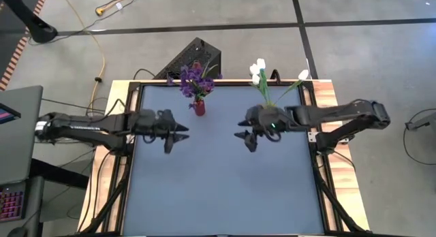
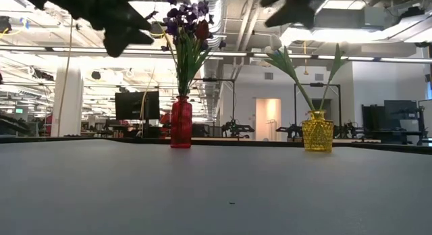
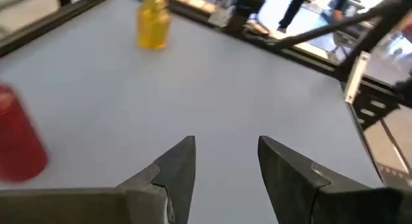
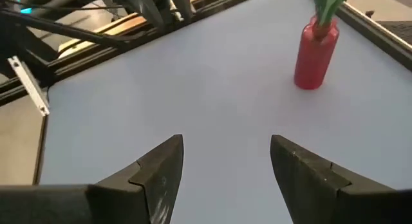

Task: Sort flowers into vase by color
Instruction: Return to Home Position

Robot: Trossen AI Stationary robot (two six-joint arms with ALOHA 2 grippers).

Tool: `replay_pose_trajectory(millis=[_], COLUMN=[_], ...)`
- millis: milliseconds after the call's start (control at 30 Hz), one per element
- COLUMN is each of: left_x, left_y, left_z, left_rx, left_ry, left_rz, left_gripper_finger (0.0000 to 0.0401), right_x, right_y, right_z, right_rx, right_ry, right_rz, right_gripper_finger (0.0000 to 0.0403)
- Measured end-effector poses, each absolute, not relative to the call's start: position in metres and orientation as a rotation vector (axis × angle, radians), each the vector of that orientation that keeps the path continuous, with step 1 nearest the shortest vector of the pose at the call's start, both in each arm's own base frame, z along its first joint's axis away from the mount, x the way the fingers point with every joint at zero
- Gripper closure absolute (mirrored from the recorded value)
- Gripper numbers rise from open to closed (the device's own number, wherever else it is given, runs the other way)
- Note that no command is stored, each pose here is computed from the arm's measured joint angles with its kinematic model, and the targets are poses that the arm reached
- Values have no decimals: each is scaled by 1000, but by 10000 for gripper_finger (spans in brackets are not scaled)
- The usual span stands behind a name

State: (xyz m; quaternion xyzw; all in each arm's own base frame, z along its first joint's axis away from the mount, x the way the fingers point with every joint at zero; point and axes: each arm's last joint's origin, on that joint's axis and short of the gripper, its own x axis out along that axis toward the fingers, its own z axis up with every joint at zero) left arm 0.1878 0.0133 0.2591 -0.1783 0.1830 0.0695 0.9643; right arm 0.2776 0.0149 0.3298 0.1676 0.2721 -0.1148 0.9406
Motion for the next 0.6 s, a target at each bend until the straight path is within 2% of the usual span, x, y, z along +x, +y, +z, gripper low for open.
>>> replay_pose_trajectory(millis=[133, 267, 367, 567, 600], left_x=[186, 186, 186, 179, 177], left_y=[-8, -14, -14, -13, -12], left_z=[263, 262, 263, 269, 269], left_rx=[-270, -227, -233, -264, -270], left_ry=[340, 337, 333, 285, 265], left_rz=[143, 169, 171, 185, 189], left_gripper_finger=[266, 297, 325, 389, 395], right_x=[254, 233, 221, 195, 191], right_y=[34, 37, 32, 11, 7], right_z=[317, 300, 287, 259, 255], right_rx=[375, 418, 443, 486, 499], right_ry=[517, 434, 362, 295, 280], right_rz=[-254, -271, -261, -225, -222], right_gripper_finger=[149, 183, 234, 376, 385])
